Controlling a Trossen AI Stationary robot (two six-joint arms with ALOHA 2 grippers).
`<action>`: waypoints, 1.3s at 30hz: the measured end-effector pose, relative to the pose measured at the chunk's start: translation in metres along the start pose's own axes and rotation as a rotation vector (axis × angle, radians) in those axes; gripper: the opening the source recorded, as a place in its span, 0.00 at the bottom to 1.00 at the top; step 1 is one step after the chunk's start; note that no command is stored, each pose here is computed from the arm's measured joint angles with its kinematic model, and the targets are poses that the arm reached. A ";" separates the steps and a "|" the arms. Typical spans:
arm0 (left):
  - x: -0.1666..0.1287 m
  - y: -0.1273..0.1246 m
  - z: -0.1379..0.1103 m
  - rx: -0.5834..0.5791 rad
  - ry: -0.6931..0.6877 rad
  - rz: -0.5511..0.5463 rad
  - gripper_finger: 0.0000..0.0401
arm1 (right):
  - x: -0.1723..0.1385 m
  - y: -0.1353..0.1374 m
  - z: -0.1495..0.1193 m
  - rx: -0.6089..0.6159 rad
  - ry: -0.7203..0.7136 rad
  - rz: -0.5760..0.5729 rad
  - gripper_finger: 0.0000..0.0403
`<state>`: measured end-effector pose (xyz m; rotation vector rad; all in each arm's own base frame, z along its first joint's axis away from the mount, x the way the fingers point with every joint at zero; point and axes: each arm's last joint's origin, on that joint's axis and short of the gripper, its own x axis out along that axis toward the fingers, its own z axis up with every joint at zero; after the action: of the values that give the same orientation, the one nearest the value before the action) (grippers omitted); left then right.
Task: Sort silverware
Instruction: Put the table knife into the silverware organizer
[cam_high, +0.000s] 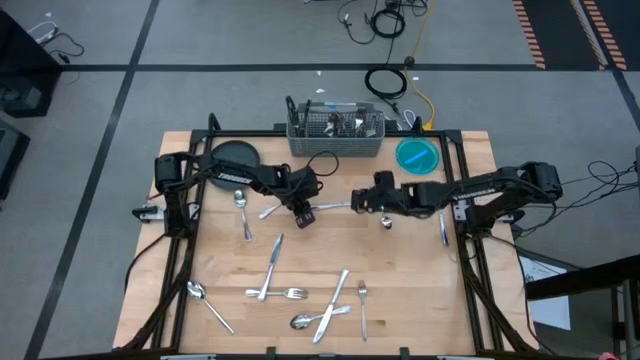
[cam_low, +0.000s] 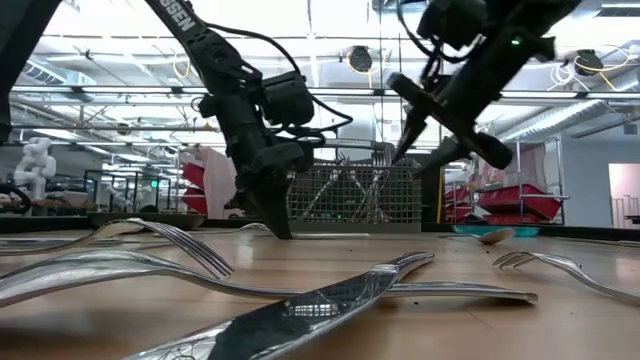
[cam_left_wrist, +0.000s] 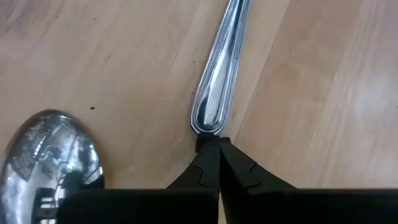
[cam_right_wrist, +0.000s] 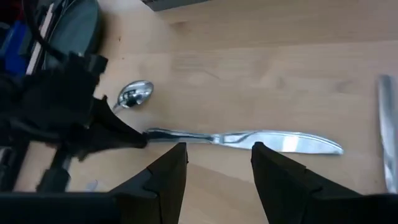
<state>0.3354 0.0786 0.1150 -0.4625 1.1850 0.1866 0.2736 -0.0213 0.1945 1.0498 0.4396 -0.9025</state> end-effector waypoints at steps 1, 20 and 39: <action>0.000 0.001 -0.001 -0.004 0.000 -0.001 0.00 | 0.002 0.000 0.005 0.011 0.020 -0.005 0.42; -0.028 -0.004 -0.001 -0.040 -0.045 0.001 0.00 | 0.014 -0.020 0.027 0.049 0.106 -0.136 0.42; -0.027 -0.007 0.014 -0.026 -0.179 -0.028 0.00 | 0.015 -0.020 0.028 0.005 0.104 -0.137 0.42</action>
<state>0.3395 0.0813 0.1462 -0.4751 1.0013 0.2151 0.2630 -0.0560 0.1860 1.0842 0.6025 -0.9735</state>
